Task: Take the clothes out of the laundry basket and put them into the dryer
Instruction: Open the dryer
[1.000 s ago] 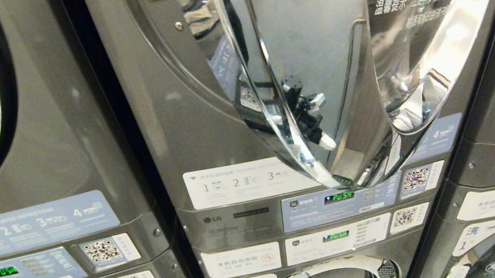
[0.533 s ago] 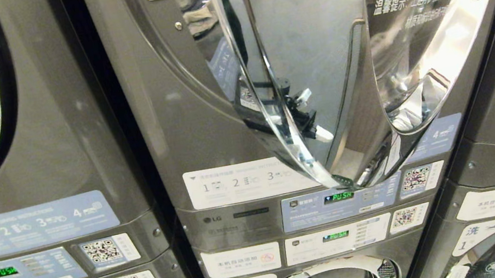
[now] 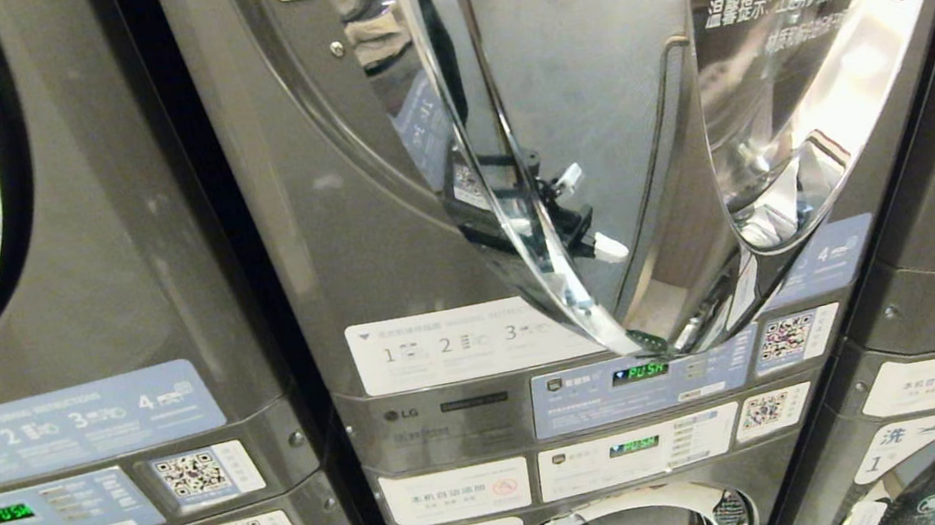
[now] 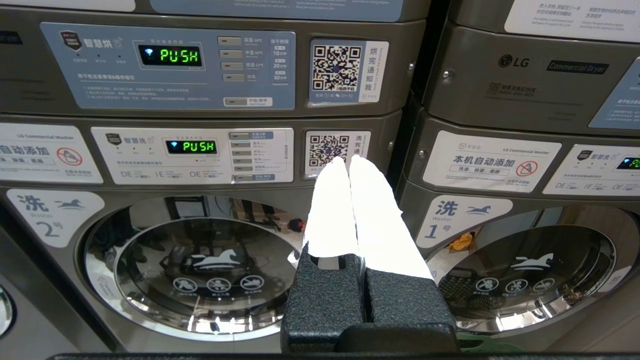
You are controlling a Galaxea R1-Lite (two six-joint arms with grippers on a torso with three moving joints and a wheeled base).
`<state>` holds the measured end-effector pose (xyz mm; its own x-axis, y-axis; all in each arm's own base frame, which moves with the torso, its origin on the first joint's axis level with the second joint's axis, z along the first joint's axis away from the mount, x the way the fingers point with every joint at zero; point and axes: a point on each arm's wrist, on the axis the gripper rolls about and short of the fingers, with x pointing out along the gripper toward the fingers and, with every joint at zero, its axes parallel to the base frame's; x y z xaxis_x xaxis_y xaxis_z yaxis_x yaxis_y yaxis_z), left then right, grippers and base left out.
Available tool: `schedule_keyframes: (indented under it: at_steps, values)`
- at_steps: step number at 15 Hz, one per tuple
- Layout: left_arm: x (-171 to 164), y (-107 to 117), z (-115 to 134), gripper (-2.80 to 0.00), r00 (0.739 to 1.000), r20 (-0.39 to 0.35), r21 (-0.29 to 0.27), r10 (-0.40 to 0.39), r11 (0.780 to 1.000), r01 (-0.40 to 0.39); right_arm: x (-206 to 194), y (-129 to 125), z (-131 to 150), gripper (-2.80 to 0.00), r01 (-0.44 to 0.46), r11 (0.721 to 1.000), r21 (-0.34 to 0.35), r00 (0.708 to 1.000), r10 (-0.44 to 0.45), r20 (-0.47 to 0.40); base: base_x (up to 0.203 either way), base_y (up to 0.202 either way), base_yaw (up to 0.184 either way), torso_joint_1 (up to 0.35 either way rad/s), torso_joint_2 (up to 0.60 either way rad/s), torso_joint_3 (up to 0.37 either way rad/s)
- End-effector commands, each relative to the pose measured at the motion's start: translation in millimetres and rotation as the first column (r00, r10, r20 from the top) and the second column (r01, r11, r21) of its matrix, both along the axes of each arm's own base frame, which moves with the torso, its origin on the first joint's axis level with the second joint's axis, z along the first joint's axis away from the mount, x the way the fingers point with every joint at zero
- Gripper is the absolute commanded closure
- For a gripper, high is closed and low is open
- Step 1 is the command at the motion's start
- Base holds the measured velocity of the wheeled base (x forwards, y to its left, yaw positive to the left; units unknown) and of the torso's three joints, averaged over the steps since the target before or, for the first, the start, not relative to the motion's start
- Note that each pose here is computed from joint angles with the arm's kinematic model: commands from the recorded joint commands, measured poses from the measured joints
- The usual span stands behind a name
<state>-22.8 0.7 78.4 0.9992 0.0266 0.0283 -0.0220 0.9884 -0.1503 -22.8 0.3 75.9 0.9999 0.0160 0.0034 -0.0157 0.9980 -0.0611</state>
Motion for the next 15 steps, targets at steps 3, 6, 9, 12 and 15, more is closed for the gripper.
schedule_keyframes:
  at_steps: [3, 6, 9, 12, 15]
  values:
    - [2.1, 0.0, -8.1, 0.0, 1.0, -0.028, 0.0, 0.001, 1.0, -0.001, 0.5, 0.0, -1.8, 0.0, -0.001, 1.0, 0.001, 1.0, 0.001, -0.005, 0.0, 0.0, 0.0, 0.0, 0.0, 0.0]
    - [2.1, 0.0, -7.9, 0.0, 1.0, -0.027, 0.0, 0.001, 1.0, -0.001, 0.4, 0.0, -1.3, 0.0, -0.001, 1.0, 0.0, 1.0, 0.001, -0.002, 0.0, 0.0, 0.0, 0.0, 0.0, 0.0]
    - [2.1, 0.0, -7.9, 0.0, 1.0, -0.027, -0.002, 0.001, 1.0, -0.001, 0.4, 0.0, -1.3, 0.0, -0.001, 1.0, 0.014, 1.0, 0.001, -0.002, -0.134, 0.0, 0.002, 0.011, 0.01, 0.001]
    - [2.0, 0.0, -7.6, 0.0, 1.0, -0.027, -0.002, -0.001, 1.0, 0.0, 0.3, 0.0, -0.9, 0.0, -0.001, 1.0, 0.015, 1.0, 0.001, -0.001, -0.196, 0.0, 0.0, -0.011, 0.0, 0.002]
    - [2.0, 0.0, -7.6, 0.0, 1.0, -0.027, -0.003, -0.001, 1.0, 0.001, 0.3, 0.0, -1.0, 0.0, -0.001, 1.0, 0.015, 1.0, 0.001, -0.002, -0.192, 0.0, 0.003, 0.002, 0.0, 0.0]
